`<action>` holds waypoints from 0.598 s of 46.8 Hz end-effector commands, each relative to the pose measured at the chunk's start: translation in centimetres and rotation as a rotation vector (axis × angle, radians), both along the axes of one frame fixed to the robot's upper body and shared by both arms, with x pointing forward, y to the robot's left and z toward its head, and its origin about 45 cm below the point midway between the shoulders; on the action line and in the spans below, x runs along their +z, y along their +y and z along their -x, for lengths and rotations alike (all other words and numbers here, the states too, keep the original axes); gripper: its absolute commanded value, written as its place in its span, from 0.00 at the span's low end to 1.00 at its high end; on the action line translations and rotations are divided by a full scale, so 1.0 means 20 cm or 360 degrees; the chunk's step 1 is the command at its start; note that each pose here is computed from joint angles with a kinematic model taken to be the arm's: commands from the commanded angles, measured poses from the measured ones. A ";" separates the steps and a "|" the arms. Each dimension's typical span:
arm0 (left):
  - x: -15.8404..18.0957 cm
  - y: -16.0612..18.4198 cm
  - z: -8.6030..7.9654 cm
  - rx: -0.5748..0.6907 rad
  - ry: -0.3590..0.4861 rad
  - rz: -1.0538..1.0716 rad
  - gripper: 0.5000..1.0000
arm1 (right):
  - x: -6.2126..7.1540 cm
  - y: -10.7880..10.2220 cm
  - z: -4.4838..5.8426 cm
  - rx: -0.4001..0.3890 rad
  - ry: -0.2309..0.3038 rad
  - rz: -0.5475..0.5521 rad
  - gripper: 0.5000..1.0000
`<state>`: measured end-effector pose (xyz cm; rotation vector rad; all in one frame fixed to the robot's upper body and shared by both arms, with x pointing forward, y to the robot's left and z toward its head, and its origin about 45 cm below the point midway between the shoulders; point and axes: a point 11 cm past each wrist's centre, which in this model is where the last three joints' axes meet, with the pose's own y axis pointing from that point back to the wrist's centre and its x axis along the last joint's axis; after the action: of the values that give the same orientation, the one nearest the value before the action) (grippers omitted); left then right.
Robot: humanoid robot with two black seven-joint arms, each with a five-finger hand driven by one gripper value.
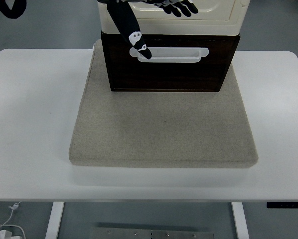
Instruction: Open the drawer under the combination cabinet
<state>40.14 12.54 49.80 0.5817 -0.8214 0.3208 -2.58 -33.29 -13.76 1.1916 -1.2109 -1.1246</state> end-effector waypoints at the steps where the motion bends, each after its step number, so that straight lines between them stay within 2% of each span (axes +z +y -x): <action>1: -0.01 -0.02 0.00 -0.0003 0.0004 -0.0016 1.00 | 0.00 0.00 0.00 0.0000 0.0000 0.0000 0.86; 10: -0.06 -0.07 0.00 0.0035 0.0054 -0.0075 1.00 | 0.00 0.00 0.00 0.0000 0.0000 0.0000 0.86; 28: -0.12 -0.16 0.03 0.0063 0.0295 -0.0025 1.00 | 0.00 0.00 0.00 0.0000 0.0000 0.0000 0.86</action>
<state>39.59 9.56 47.38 0.6439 -0.6620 0.2808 -2.60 -33.29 -13.76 1.1913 -1.2107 -1.1249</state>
